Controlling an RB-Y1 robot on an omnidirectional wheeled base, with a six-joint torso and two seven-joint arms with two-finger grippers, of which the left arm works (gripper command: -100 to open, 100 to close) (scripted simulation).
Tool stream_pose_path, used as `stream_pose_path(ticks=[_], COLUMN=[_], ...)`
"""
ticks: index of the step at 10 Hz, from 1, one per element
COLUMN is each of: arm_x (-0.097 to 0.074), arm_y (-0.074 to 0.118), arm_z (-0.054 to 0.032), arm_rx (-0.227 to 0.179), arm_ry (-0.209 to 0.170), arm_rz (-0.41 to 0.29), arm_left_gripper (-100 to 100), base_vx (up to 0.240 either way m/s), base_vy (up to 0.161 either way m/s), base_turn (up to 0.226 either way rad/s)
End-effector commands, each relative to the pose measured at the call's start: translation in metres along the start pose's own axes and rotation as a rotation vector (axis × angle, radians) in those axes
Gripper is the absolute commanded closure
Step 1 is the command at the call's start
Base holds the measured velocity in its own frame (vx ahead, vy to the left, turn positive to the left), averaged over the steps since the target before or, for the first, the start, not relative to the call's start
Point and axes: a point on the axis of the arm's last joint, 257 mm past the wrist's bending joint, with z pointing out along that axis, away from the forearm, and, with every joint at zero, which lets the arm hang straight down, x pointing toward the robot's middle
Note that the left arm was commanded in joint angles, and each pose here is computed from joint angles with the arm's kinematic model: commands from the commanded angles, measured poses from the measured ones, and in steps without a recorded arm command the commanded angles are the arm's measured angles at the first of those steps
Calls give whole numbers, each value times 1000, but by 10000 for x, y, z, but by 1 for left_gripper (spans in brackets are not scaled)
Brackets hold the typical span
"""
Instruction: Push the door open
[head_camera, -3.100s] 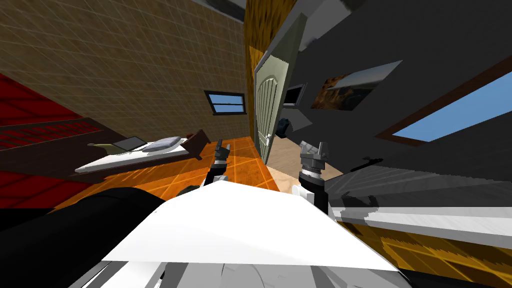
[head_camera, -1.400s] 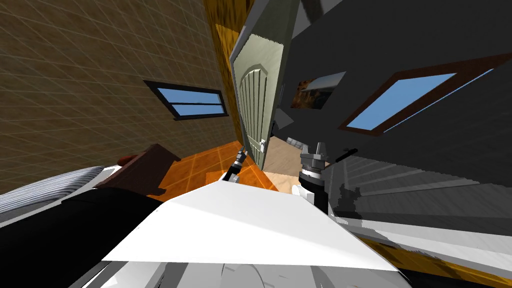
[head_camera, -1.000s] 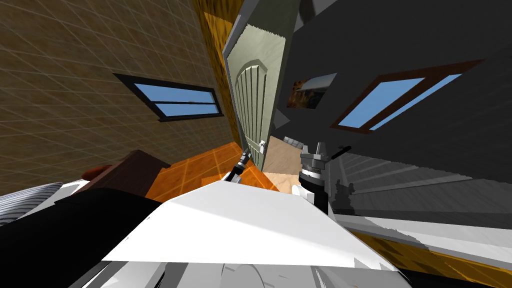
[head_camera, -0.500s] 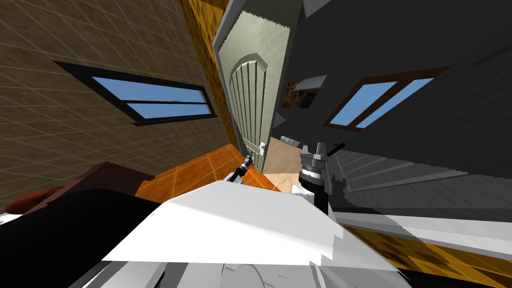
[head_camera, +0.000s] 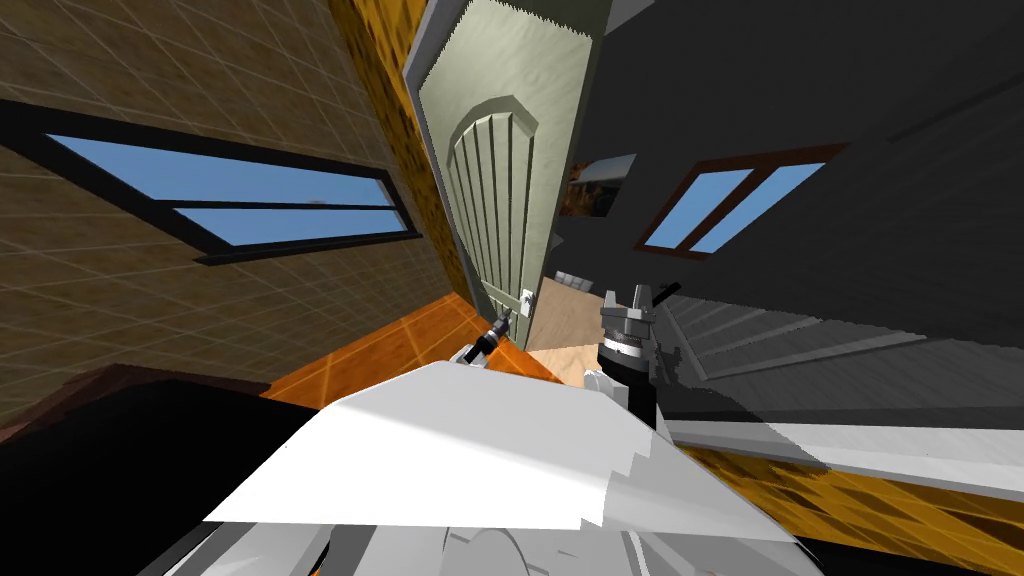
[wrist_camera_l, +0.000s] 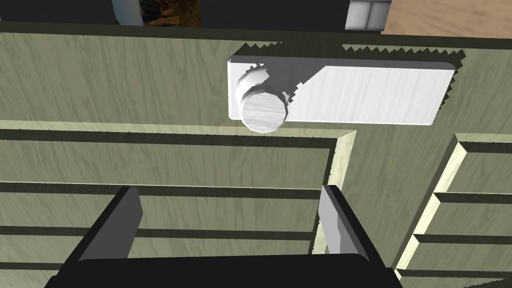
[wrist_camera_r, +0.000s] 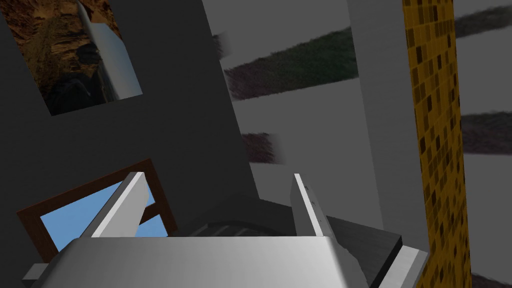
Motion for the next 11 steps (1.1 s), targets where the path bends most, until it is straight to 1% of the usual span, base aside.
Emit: stream_pose_path(ticks=[1, 2, 3, 4, 7, 10, 11], arm_x=[84, 41, 26, 19, -28, -60, -50], arm_y=[124, 88, 110, 114, 147, 171, 165], arm_z=[10, 2, 28, 38, 104, 152, 138], arm_rx=[-28, -18, -19, -19, -19, -19, -19], arm_ry=[24, 15, 11, 8, -6, -17, -14], arm_rz=[7, 4, 4, 4, 1, -2, -1], arm_left_gripper=[-100, -100, -100, -100, -100, -100, -100], base_vx=[156, 70, 105, 151, 185, 170, 78], base_vy=[124, 59, -36, -78, -69, -100, -47], base_turn=[-156, -35, -40, -37, -45, -37, -1])
